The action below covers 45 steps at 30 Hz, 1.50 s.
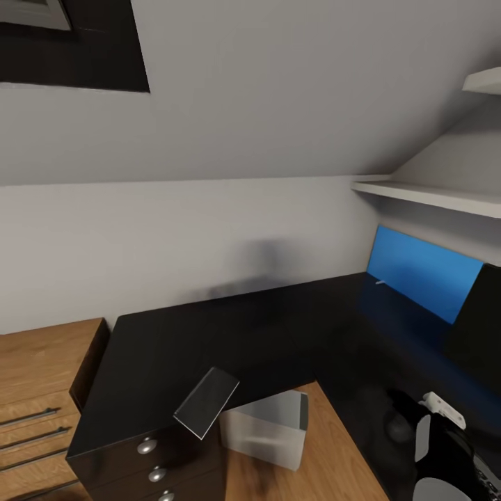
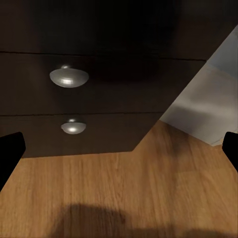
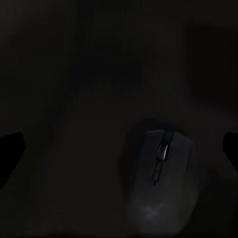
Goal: In the bedroom, organize the workspace by keeping the computer under the desk, ensuring the monitor is on the desk, placing the keyboard on the desk next to the monitor, placing the mouse on the desk next to the keyboard, moving the folder from the swivel chair onto the desk next to the mouse, stacking the notebook on top of the folder with the pen on top of the notebook, and positioning the swivel chair next to the desk.
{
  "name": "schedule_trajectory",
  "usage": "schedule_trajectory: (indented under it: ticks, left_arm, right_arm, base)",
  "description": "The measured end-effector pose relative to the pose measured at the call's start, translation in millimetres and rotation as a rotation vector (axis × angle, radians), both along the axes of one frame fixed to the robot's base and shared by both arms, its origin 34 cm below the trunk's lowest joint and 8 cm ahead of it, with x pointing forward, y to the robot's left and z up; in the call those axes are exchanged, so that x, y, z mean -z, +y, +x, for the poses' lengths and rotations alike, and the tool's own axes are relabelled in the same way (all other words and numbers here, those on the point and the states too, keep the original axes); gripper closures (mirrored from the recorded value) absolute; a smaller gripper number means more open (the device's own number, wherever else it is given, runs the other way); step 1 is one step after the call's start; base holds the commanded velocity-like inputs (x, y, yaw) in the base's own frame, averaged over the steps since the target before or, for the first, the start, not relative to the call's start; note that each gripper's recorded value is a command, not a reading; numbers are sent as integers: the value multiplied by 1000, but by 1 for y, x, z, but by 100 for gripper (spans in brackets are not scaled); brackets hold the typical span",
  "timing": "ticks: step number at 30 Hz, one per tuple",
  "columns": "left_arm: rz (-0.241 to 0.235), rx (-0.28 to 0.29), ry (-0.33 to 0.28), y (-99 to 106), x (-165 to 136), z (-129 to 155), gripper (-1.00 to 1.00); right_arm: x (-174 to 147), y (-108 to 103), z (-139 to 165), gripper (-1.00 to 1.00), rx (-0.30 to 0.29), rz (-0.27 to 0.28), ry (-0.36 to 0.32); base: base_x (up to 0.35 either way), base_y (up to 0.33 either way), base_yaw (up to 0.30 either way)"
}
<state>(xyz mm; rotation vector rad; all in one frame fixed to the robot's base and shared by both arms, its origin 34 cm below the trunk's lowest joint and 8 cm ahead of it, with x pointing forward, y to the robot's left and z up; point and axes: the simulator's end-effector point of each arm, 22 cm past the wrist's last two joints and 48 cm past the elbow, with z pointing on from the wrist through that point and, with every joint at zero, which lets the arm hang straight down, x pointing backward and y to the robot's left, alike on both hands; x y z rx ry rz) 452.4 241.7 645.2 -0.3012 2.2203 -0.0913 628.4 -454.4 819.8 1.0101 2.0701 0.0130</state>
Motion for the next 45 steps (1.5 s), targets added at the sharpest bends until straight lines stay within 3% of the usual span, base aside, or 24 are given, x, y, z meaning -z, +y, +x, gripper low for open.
schedule_trajectory:
  ticks: [7, 12, 22, 36, 45]
  left_arm:
    - [0, 2, 2, 0, 1, -1, -100]
    - [0, 2, 3, 0, 1, -1, -100]
    - [1, 0, 4, 1, 1, -1, -100]
    - [0, 1, 6, 1, 2, -2, -100]
    - [0, 1, 7, 1, 2, -2, -100]
  right_arm:
    - [-1, 18, 9, -100, -34, 9, -16]
    - [-8, 25, 18, -100, -42, -15, -54]
    - [-21, 24, 27, -100, -30, -79, -119]
    - [-16, 28, 28, -100, -39, -79, -118]
    - [-9, 62, 44, -100, -136, -71, -105]
  base:
    - [0, 0, 159]
    - [0, 0, 248]
    - [0, 0, 269]
    - [-68, 0, 273]
    - [-300, 0, 239]
